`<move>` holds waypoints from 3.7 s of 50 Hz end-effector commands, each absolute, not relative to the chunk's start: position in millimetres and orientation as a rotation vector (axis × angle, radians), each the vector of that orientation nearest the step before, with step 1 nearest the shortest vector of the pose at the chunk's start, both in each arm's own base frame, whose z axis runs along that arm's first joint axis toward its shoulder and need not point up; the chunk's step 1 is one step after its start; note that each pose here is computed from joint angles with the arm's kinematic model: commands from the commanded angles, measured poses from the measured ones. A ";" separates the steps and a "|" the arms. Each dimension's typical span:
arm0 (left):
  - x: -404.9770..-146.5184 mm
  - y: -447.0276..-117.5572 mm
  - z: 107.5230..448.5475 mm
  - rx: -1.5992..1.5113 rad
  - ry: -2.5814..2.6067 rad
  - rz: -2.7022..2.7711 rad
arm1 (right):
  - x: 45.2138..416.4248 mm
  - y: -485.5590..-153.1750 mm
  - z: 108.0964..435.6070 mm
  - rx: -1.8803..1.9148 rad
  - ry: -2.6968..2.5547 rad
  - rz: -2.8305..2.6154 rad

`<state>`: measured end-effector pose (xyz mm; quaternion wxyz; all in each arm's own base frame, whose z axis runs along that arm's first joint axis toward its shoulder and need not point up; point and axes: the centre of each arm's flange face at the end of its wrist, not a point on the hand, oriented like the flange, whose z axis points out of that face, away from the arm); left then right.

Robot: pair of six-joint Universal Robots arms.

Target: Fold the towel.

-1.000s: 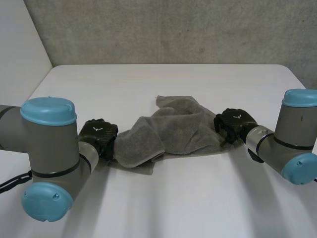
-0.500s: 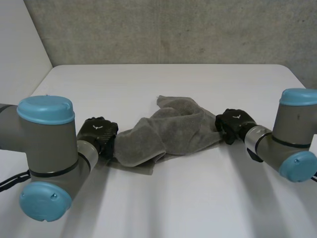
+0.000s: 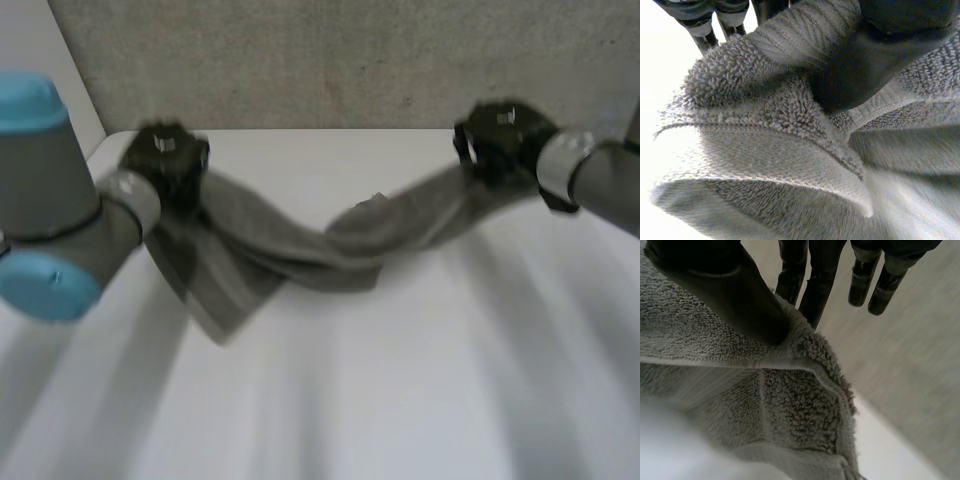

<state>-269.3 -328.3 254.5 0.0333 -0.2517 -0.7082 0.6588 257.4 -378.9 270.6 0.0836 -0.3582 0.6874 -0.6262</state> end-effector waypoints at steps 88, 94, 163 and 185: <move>-237.9 -305.6 173.2 -0.852 -2.341 1.738 | 225.0 -315.0 174.2 -0.917 2.215 -1.617; -258.4 -273.9 170.8 -0.864 -2.292 1.652 | 225.0 -315.0 174.2 -0.919 2.215 -1.618; -257.4 -260.1 165.7 -0.924 -2.355 1.899 | 208.0 -306.2 178.7 -0.939 2.272 -1.622; -232.3 -306.1 170.4 -0.809 -2.440 1.928 | 194.4 -295.1 200.3 -0.891 2.271 -1.746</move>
